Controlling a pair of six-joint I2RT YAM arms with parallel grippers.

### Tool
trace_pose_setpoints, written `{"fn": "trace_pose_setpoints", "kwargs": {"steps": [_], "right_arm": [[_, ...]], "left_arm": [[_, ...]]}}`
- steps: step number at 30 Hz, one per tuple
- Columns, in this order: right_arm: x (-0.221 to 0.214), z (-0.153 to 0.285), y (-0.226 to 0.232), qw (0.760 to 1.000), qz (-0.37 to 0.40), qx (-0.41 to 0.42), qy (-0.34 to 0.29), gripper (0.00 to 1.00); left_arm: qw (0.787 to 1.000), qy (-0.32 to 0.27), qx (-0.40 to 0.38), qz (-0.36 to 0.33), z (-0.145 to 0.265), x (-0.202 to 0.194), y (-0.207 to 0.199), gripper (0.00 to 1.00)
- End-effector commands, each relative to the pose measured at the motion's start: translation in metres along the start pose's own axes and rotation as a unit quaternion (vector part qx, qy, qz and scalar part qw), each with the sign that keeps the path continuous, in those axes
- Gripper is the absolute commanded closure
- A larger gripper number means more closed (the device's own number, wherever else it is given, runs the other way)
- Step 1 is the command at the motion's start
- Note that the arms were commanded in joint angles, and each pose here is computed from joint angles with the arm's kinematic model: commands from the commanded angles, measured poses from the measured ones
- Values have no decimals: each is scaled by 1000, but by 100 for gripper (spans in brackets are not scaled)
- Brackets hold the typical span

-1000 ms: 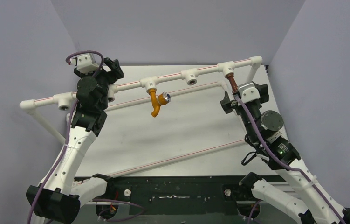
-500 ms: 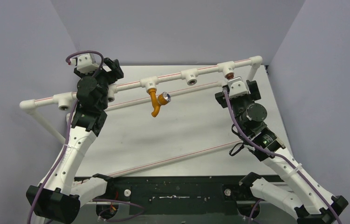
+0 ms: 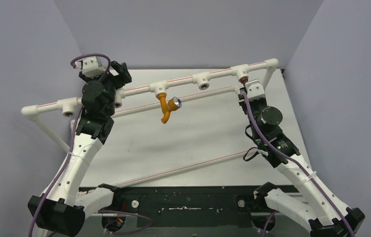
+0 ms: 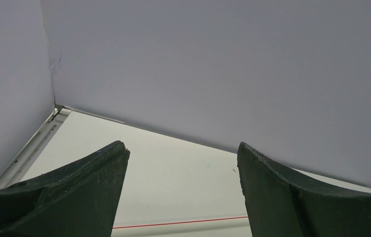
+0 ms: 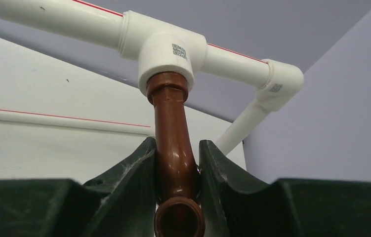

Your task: Install the water faucets

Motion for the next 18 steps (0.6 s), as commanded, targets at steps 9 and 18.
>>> {"fn": "trace_pose_setpoints", "kwargs": {"steps": [9,18], "right_arm": [[17,-8,-8,950,-305,-54,-46,100],[26,-12,-9,890,-452,-14,-55,100]], "left_arm": [[982,164,61,-70,15,-80,38,22],[982,163,61,-70,16,-79,38,22]]}}
Point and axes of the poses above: each gripper's point midway between its finger pads, its own z axis back along the fingers, its own y axis along the line the jaws close on, x = y × z, the point moved 7 cm from there along z, back along the fingers, and after that the axes turned 11 degrees about z, right-handed, at the moved point
